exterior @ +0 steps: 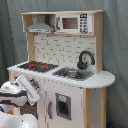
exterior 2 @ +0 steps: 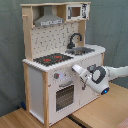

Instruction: Play with the kitchen

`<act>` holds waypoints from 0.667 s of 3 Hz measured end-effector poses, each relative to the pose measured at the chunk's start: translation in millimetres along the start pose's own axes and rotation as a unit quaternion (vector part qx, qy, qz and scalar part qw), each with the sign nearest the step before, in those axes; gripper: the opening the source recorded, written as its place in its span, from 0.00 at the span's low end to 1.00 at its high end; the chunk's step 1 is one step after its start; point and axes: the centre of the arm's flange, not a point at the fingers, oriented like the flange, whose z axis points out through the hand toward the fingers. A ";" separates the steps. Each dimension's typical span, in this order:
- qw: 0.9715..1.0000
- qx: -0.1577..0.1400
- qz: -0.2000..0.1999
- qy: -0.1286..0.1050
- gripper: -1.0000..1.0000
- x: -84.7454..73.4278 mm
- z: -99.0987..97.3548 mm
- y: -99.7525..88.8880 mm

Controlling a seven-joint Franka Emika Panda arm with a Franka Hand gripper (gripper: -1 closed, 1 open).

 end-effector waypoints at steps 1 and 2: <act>0.997 -0.006 -0.073 0.022 0.00 -2.1 0.4 -0.4; 0.990 -0.011 -0.136 0.030 0.00 -4.1 0.6 -1.0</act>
